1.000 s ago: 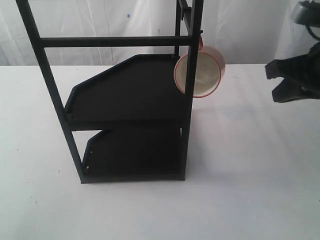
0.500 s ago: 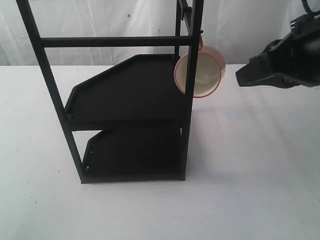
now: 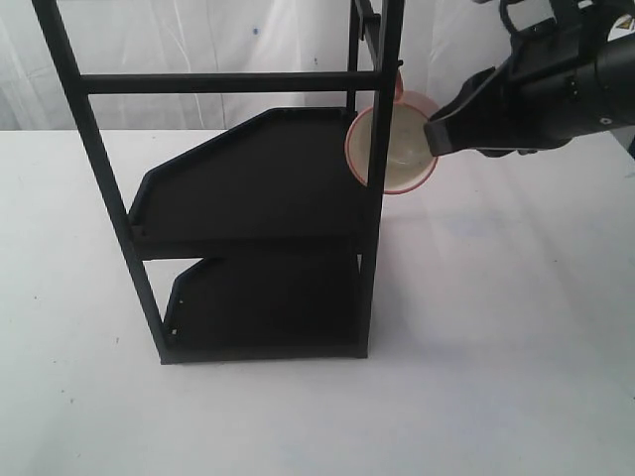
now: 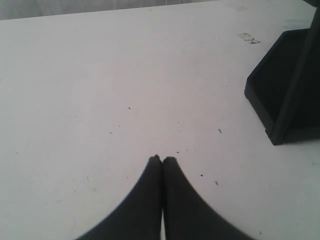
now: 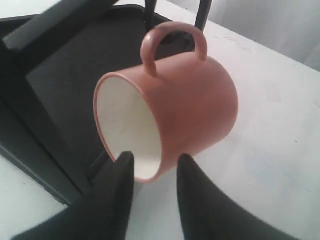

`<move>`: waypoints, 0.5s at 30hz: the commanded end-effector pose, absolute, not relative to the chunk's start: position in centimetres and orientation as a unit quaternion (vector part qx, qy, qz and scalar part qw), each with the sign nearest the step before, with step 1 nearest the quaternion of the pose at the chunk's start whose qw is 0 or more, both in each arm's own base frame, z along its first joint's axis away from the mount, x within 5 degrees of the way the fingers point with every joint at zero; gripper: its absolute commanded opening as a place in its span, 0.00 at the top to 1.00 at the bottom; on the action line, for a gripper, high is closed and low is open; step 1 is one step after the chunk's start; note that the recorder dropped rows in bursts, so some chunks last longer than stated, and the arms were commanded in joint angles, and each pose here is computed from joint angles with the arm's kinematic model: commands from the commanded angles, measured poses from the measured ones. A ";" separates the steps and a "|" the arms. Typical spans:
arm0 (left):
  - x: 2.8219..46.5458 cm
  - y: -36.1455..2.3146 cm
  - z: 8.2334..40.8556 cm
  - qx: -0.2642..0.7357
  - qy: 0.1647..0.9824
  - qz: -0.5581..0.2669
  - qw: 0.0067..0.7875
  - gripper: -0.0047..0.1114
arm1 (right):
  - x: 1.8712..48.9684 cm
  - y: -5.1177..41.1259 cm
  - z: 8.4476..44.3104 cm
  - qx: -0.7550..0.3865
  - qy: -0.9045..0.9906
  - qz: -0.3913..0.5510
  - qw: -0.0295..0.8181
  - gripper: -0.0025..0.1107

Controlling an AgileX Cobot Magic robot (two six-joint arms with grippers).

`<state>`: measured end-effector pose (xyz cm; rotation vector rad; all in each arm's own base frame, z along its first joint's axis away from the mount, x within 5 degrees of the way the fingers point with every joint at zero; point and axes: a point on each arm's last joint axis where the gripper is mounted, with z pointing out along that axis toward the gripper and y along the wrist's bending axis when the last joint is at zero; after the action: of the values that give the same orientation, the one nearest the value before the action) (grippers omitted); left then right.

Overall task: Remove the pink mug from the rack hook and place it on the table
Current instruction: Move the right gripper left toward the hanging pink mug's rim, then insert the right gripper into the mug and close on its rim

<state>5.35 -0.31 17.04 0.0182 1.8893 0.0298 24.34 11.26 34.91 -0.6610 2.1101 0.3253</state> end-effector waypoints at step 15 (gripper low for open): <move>5.3 -0.3 17.0 0.006 0.809 0.010 0.587 0.96 | 26.8 12.2 32.8 -0.254 0.853 0.129 0.437 0.63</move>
<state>5.35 -0.31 17.04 0.0182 1.8893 0.0298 26.69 12.13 32.94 -0.6078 2.1326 0.3469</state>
